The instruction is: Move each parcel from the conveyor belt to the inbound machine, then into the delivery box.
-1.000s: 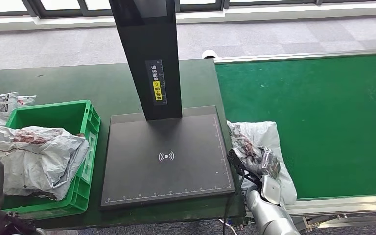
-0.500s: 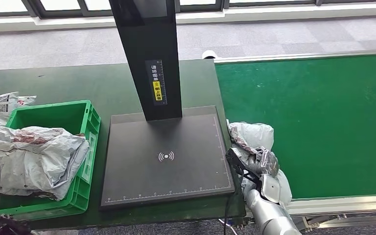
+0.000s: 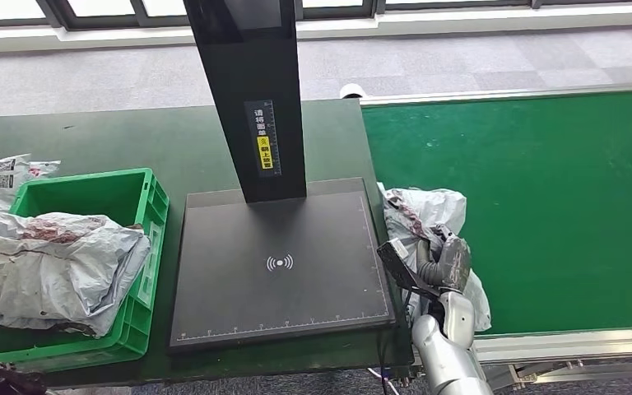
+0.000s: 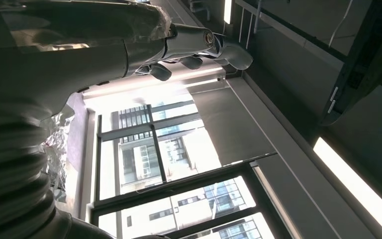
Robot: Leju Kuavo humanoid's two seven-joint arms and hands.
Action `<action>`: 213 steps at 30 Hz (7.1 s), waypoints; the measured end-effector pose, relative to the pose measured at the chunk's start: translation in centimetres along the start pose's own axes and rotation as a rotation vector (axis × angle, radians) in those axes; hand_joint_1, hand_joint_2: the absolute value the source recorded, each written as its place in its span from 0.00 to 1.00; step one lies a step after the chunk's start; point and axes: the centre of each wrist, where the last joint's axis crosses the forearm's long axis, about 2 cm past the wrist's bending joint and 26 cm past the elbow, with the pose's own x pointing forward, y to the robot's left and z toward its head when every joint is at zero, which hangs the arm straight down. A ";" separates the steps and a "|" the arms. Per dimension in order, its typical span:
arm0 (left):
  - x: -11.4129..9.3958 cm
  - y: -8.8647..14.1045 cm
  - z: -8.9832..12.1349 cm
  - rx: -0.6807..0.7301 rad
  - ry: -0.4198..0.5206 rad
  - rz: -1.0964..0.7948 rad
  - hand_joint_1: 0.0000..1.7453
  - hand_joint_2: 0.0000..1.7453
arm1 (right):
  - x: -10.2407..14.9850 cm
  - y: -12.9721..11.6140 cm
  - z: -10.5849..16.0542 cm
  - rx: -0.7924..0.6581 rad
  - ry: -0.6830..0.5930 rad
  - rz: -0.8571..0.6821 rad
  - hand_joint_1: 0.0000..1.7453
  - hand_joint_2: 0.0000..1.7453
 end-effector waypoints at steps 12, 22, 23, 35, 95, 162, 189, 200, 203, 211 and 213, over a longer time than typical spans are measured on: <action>0.0 0.0 0.0 -0.002 -0.004 -0.004 0.00 1.00 | 0.2 -0.4 0.0 -0.035 -0.025 -0.011 1.00 1.00; -0.2 0.3 -0.2 -0.018 -0.034 -0.045 0.00 1.00 | 2.1 -2.1 0.2 -0.183 -0.127 -0.104 1.00 1.00; -0.2 0.3 -0.2 -0.018 -0.034 -0.045 0.00 1.00 | 2.2 -2.3 0.2 -0.193 -0.128 -0.107 1.00 1.00; -0.2 0.3 -0.2 -0.018 -0.035 -0.046 0.00 1.00 | 2.5 -3.1 0.2 -0.240 -0.133 -0.112 1.00 1.00; 0.3 -1.8 0.4 -0.105 -0.085 -0.050 0.00 1.00 | 13.9 1.6 4.1 0.139 -0.578 -0.298 0.00 1.00; 4.6 -13.0 15.6 -0.812 0.337 0.539 0.00 1.00 | 14.9 -11.1 2.0 -0.631 -0.667 -0.706 0.00 1.00; 8.0 -16.6 19.4 -1.073 0.383 0.671 0.00 1.00 | 14.6 -9.1 2.0 -0.552 -0.646 -0.682 0.00 1.00; 11.3 -18.2 18.4 -1.091 0.311 0.757 0.00 1.00 | 14.4 -8.4 2.0 -0.528 -0.638 -0.670 0.00 1.00; 11.8 -18.4 18.3 -1.091 0.282 0.757 0.00 1.00 | 14.4 -8.4 2.0 -0.528 -0.636 -0.669 0.00 1.00; 12.4 -18.5 18.2 -1.119 0.249 0.727 0.00 1.00 | 14.0 -8.4 2.0 -0.531 -0.626 -0.661 0.00 1.00; 12.7 -18.7 18.2 -1.160 0.220 0.656 0.00 1.00 | 13.9 -8.4 2.0 -0.533 -0.623 -0.659 0.00 1.00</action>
